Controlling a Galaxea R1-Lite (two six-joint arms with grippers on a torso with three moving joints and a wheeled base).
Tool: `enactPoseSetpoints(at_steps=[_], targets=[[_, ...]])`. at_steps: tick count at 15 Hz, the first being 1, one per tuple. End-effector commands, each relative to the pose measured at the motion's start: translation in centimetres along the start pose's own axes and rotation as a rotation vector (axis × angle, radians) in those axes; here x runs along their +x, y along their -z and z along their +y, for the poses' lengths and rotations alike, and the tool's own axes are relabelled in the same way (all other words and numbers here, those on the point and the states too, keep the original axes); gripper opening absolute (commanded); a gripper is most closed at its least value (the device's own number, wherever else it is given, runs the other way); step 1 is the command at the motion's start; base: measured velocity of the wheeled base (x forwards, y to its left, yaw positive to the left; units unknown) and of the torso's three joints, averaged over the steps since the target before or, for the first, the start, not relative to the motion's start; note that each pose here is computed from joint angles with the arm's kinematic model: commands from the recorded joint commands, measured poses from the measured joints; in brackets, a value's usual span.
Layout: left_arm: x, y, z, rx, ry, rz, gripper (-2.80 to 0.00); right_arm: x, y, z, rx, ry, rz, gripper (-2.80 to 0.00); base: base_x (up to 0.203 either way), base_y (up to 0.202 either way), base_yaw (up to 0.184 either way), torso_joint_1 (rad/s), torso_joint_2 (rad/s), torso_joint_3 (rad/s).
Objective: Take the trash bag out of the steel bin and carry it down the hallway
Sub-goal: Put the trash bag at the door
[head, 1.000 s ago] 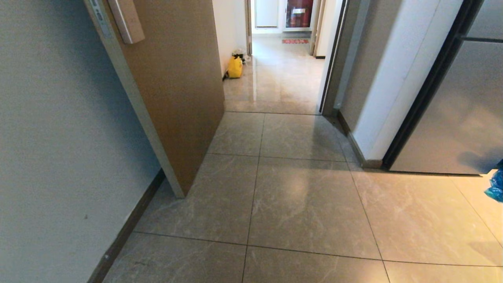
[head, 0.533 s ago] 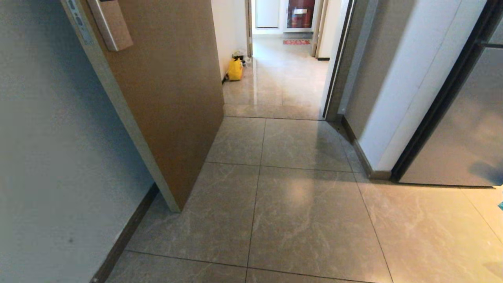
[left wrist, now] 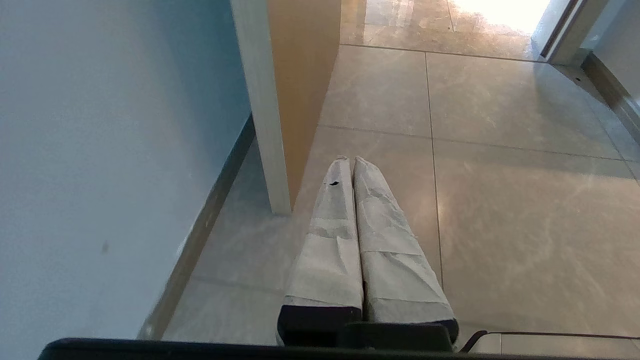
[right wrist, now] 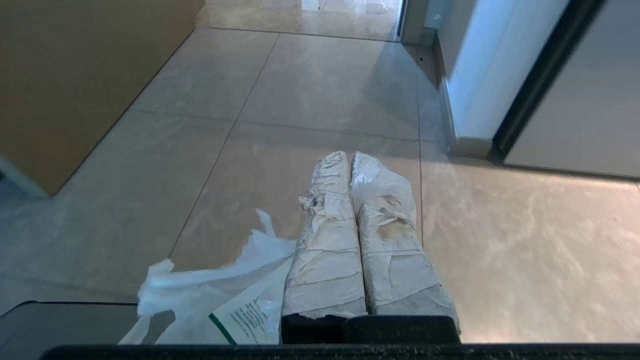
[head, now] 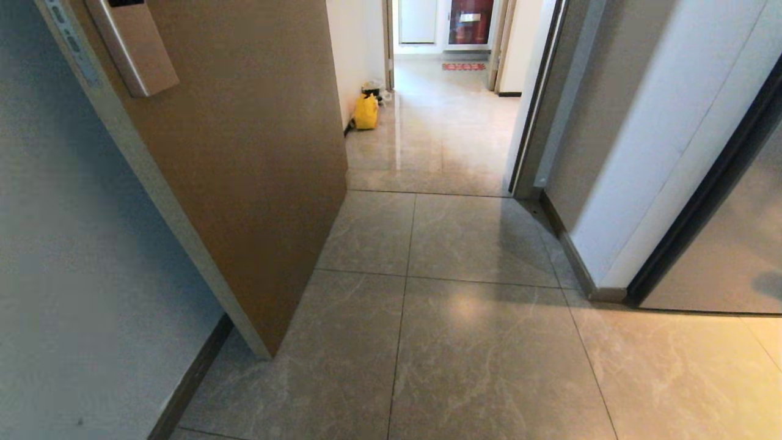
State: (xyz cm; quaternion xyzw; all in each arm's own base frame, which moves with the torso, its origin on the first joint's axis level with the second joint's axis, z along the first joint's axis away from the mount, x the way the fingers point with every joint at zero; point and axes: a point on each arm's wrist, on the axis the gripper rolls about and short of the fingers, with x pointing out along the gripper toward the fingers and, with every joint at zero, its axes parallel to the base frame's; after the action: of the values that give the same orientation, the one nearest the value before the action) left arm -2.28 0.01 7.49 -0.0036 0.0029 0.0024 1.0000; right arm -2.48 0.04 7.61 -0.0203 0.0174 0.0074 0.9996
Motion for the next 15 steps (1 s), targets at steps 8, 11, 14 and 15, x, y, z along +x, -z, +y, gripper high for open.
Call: enactPoseSetpoints(at_steps=[8,11,14,15], targets=[[0.01,0.0,0.0,0.001,0.0,0.002,-2.8,0.01,0.0,0.0,0.001,-0.001,0.002,-2.8,0.192,0.0,0.002,0.003,0.0,0.003],[0.01,0.0,0.0,0.001,0.0,0.002,-2.8,0.01,0.0,0.0,0.001,-0.001,0.002,-2.8,0.193,0.0,0.002,0.002,0.0,0.002],[0.01,0.0,0.0,0.001,0.0,0.002,-2.8,0.01,0.0,0.0,0.001,0.0,0.002,-2.8,0.189,0.0,0.001,0.002,0.0,0.001],[0.01,0.0,0.0,0.0,0.0,0.002,-2.8,0.01,0.0,0.0,0.001,0.0,0.002,-2.8,0.191,0.0,0.001,0.002,0.0,-0.002]])
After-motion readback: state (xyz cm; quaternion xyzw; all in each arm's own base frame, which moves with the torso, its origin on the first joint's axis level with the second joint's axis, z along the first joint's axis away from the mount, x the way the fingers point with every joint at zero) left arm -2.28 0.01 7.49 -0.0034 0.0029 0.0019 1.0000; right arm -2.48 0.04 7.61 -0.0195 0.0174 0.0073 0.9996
